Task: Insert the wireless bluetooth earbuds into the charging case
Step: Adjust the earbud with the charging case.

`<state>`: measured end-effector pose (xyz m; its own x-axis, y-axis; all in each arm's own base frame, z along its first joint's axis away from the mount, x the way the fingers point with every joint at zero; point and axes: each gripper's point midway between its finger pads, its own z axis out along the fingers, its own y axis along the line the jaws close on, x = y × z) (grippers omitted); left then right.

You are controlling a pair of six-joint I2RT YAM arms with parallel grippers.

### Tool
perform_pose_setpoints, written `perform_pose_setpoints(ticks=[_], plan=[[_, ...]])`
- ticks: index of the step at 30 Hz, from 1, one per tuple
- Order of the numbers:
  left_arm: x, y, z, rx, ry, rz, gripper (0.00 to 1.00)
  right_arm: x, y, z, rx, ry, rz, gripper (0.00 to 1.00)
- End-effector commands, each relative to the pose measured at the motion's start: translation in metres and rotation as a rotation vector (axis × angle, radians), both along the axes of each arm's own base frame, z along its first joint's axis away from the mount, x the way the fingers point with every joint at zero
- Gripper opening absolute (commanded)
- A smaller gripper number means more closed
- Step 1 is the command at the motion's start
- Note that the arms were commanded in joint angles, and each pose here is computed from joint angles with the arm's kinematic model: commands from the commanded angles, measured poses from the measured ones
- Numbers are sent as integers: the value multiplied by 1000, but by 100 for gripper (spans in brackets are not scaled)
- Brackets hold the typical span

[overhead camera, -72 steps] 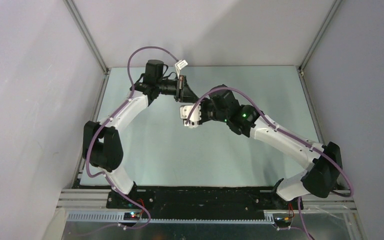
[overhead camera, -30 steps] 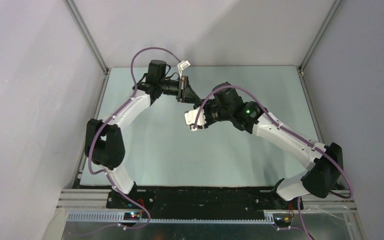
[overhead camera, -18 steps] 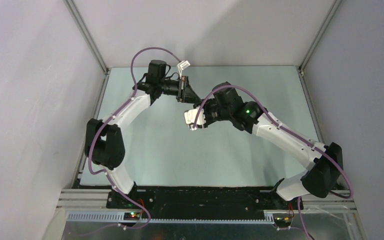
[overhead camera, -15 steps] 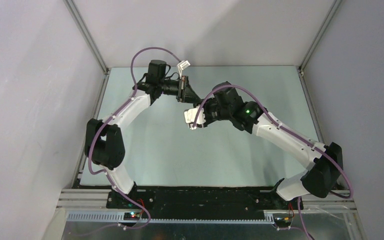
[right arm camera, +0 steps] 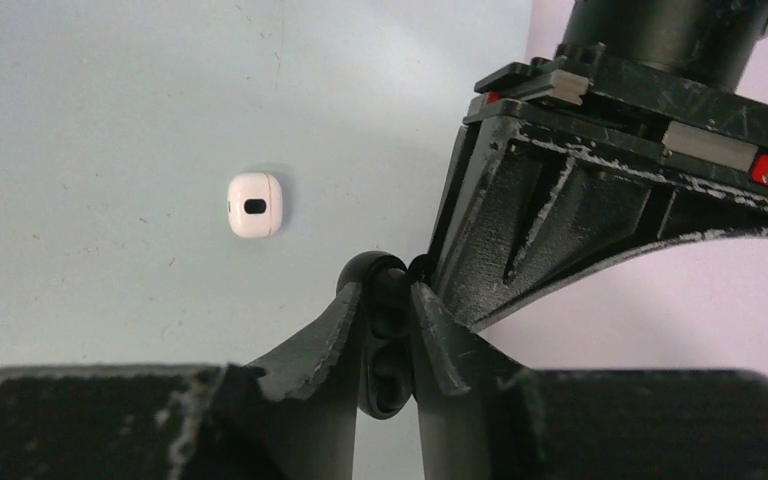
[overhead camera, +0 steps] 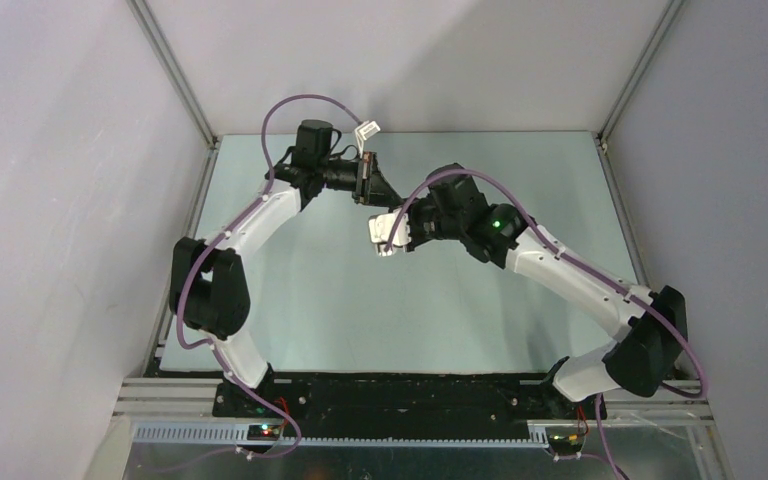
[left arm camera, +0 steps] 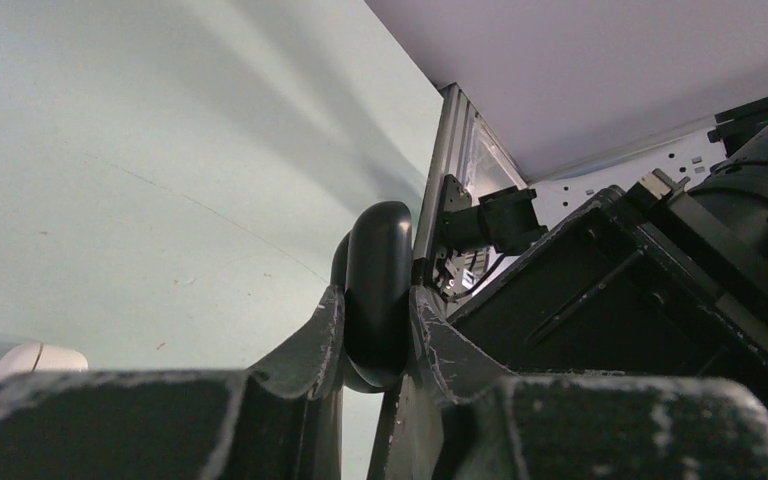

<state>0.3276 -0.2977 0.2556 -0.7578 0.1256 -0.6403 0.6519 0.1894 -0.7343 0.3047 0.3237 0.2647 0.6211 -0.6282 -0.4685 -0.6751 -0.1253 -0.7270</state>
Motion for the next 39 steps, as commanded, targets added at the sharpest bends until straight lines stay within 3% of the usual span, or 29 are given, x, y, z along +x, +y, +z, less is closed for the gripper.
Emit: perform_pose_setpoints(ticks=[1,8,10,13,17,39], plan=[[-6,-2,20,-35,-32,-37,0,-14,-9,31,95,19,-14,26],[-3,-2,17,-32,-25,-30,0,-32,-26,26,65,212,-55,10],[-3,-2,16,-29,-22,-27,0,-29,-27,31,79,233,-76,12],[-3,-2,16,-29,-19,-26,0,-19,-19,46,142,188,-91,28],[-5,-2,18,-31,-23,-29,0,-9,-12,41,126,137,-105,36],[-16,-3,26,-73,21,-94,0,-15,5,8,-5,46,80,39]])
